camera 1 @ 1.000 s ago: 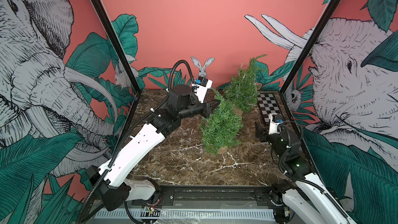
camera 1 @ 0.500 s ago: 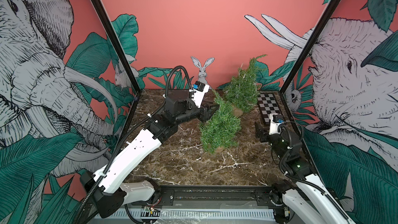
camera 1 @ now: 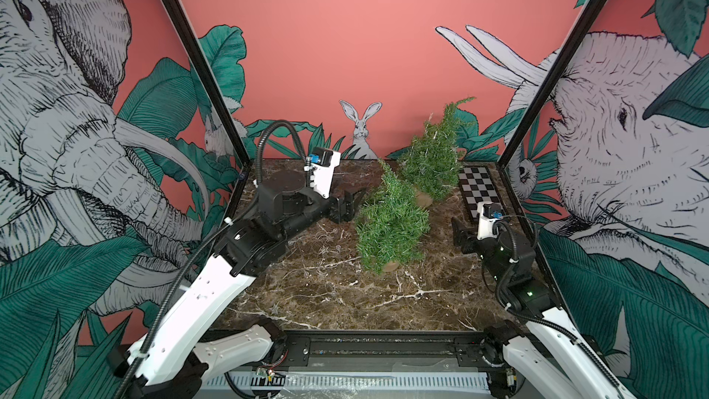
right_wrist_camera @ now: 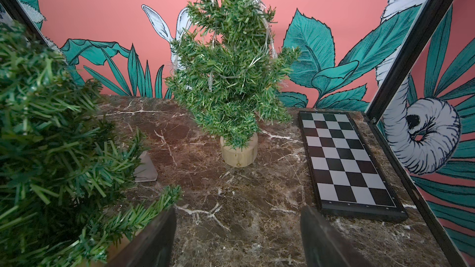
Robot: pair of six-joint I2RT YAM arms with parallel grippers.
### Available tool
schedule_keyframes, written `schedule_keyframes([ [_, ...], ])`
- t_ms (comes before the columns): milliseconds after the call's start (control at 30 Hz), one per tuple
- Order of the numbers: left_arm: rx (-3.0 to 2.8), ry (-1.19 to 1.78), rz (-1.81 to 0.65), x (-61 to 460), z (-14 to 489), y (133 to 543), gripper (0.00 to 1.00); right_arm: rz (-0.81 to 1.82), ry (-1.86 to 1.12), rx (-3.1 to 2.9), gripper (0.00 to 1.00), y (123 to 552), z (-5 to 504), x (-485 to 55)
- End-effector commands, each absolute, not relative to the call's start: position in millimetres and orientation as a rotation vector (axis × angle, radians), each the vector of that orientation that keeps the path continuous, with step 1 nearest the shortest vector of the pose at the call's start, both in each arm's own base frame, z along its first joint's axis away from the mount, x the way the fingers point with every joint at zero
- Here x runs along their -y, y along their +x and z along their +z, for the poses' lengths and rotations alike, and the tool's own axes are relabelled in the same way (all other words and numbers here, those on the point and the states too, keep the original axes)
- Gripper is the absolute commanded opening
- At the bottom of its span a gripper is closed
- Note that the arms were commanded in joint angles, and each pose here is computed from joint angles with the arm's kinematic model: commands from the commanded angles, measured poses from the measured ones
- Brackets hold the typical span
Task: Wrap string light around the christmas tree
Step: Place the christmas tree at the center of the board, then pick up the light string from the center of the board.
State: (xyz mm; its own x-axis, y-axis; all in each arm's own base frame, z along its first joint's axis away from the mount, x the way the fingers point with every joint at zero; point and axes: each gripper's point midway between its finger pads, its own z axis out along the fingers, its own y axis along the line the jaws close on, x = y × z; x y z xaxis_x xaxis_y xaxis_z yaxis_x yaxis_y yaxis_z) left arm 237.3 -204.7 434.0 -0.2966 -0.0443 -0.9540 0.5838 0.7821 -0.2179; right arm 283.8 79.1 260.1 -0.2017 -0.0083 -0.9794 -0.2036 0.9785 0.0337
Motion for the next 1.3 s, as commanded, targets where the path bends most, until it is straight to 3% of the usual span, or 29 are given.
schedule_keyframes([
  [0, -1.872, 0.215, -0.46, 145, 406, 229, 0.75, 0.214, -0.13, -1.697, 0.78, 284, 288, -80],
  [200, -2.056, -0.017, -0.293, 96, 328, 216, 0.7, 0.228, -0.11, -1.713, 0.78, 284, 282, -80],
  [433, -2.293, -0.171, -0.23, 104, 215, 221, 0.65, 0.234, -0.081, -1.749, 0.78, 284, 265, -78],
  [567, -2.402, -0.315, -0.163, 98, 155, 230, 0.54, 0.241, -0.065, -1.769, 0.78, 282, 254, -77],
  [667, -2.498, -0.467, -0.274, 95, 115, 240, 0.5, 0.252, -0.055, -1.786, 0.78, 281, 246, -77],
  [1267, -2.637, -0.51, -0.082, 60, 44, 291, 0.33, 0.247, -0.066, -1.817, 0.78, 281, 233, -78],
])
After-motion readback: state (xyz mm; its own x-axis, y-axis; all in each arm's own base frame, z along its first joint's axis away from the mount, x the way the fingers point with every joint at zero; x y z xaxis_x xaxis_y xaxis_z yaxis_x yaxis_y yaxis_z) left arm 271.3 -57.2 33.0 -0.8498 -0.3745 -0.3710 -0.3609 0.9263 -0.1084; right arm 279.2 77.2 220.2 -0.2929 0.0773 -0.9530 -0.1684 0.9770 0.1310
